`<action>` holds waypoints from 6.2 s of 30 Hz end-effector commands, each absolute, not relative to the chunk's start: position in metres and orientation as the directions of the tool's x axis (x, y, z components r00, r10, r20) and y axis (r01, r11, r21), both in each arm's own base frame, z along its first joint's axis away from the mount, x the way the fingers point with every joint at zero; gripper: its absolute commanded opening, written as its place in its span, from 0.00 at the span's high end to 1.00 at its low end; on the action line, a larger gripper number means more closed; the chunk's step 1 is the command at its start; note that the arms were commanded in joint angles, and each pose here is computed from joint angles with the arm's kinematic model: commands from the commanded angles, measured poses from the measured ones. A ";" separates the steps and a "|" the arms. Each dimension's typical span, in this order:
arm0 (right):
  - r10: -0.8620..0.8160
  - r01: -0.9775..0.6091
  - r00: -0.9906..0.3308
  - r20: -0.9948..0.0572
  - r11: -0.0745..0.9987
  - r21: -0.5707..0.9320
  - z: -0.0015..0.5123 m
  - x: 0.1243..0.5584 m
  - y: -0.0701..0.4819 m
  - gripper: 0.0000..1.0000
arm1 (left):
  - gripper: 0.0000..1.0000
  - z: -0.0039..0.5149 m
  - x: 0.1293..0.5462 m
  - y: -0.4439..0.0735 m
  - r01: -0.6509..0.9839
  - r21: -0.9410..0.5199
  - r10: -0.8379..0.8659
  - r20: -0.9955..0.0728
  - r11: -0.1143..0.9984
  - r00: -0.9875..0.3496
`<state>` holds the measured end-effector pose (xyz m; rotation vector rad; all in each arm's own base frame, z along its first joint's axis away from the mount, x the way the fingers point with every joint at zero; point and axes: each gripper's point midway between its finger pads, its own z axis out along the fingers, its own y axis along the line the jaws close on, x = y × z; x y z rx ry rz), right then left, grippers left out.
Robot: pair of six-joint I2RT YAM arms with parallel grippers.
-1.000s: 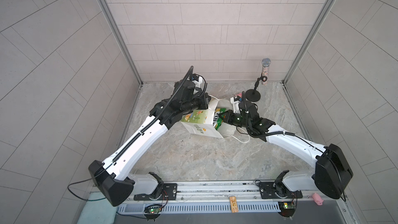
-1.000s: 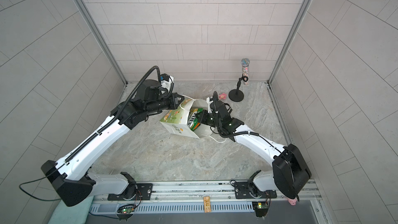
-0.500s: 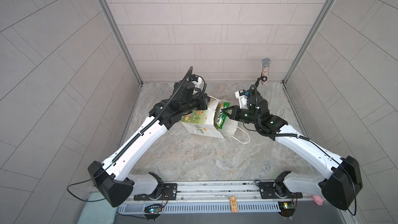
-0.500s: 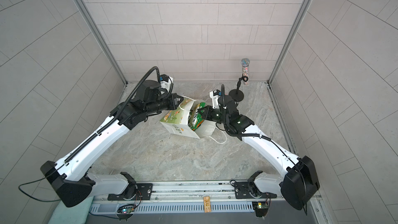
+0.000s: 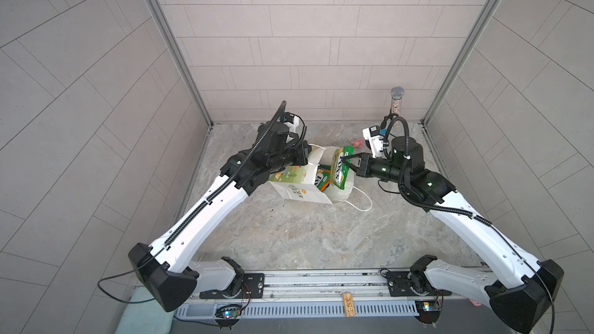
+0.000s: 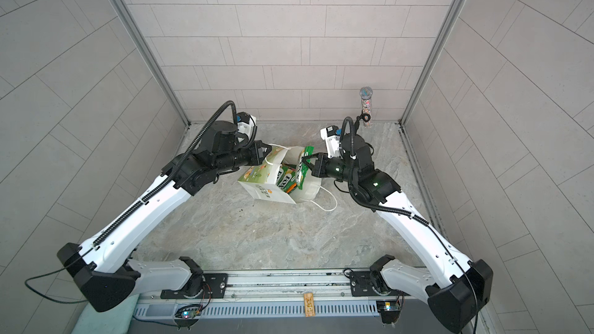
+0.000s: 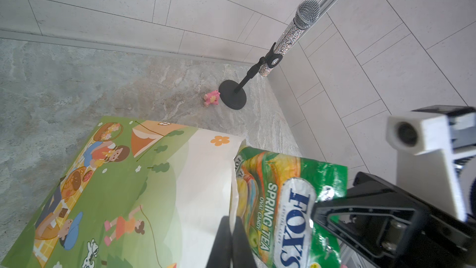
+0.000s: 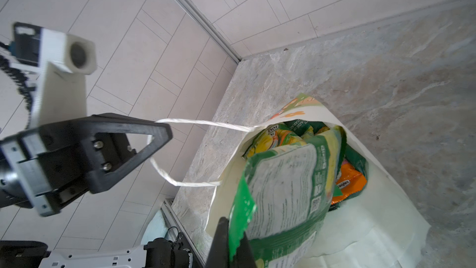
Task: Take the snacks out of the paper bag
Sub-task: 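Close the right gripper on a green FOX'S packet and lift it out, then lower the green packet onto the table beside the bag and release, then move the open right gripper back over the bag opening, then lower the right gripper into the bag onto a green FOX'S packet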
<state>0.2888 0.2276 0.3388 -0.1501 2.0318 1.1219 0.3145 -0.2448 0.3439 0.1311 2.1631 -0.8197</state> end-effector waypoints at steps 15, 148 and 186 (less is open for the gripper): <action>0.407 -0.353 -0.458 -0.791 0.733 0.582 0.401 0.284 0.123 1.00 | 1.00 0.351 0.310 -0.237 0.360 -0.507 -0.179 -0.738 0.783 -0.650; 0.027 -0.492 -0.779 -0.626 0.593 0.637 0.219 0.284 0.270 0.69 | 1.00 0.358 0.298 -0.241 0.406 -0.519 -0.152 -0.736 0.752 -0.659; 0.133 -0.201 -0.822 -0.553 0.842 0.501 0.143 0.346 0.270 0.56 | 1.00 0.358 0.299 -0.247 0.418 -0.535 -0.152 -0.730 0.734 -0.666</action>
